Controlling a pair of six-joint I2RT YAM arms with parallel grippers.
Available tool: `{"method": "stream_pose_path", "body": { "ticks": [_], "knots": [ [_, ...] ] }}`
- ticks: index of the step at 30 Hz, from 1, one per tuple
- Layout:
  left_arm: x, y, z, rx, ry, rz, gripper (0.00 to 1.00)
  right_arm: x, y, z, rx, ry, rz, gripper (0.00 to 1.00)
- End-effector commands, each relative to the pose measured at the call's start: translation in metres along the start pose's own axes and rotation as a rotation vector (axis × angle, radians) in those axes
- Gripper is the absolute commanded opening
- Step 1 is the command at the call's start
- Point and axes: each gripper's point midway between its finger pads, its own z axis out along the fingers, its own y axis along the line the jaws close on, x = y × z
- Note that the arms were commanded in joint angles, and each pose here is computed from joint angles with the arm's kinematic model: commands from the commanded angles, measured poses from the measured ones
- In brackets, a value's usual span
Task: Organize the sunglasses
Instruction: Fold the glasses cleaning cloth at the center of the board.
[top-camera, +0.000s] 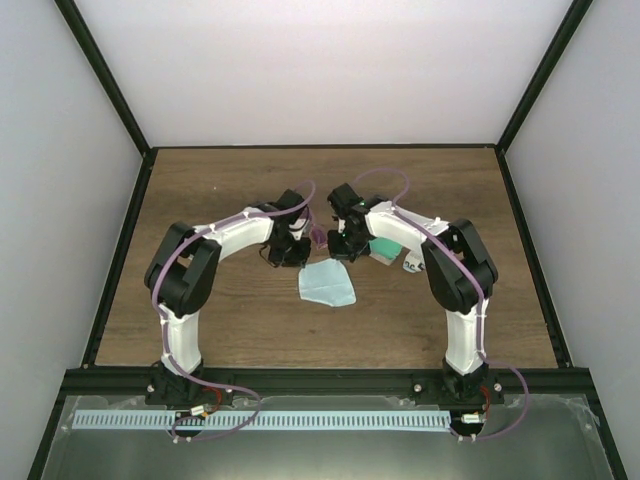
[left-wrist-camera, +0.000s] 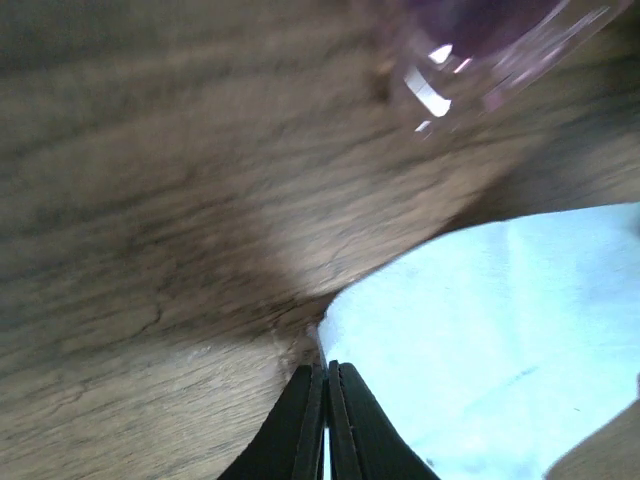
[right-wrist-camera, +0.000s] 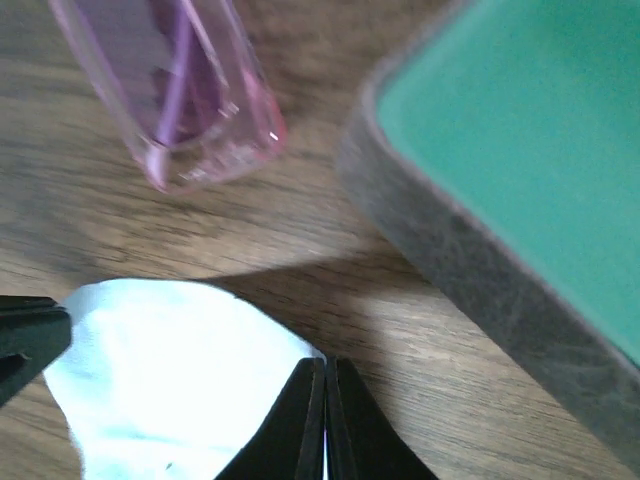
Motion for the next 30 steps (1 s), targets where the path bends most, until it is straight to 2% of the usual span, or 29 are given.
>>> {"method": "stream_pose_path", "body": {
  "ticks": [1, 9, 16, 22, 30],
  "knots": [
    [-0.026, -0.02, -0.038, 0.023, -0.109, 0.027, 0.04, -0.019, 0.017, -0.034, -0.02, -0.075, -0.02, 0.01],
    [-0.042, -0.028, -0.067, 0.01, -0.182, 0.035, 0.04, -0.029, 0.025, -0.062, -0.03, -0.126, -0.036, 0.01],
    [-0.04, -0.023, -0.062, -0.011, -0.174, 0.025, 0.04, -0.026, 0.021, -0.06, -0.019, -0.125, -0.029, 0.01],
    [-0.052, -0.034, -0.083, 0.015, -0.227, 0.02, 0.04, -0.033, 0.017, -0.075, 0.007, -0.18, -0.022, 0.01],
    [-0.052, -0.042, -0.101, 0.042, -0.253, 0.013, 0.04, -0.028, 0.012, -0.074, 0.013, -0.178, -0.025, 0.01]
  ]
}}
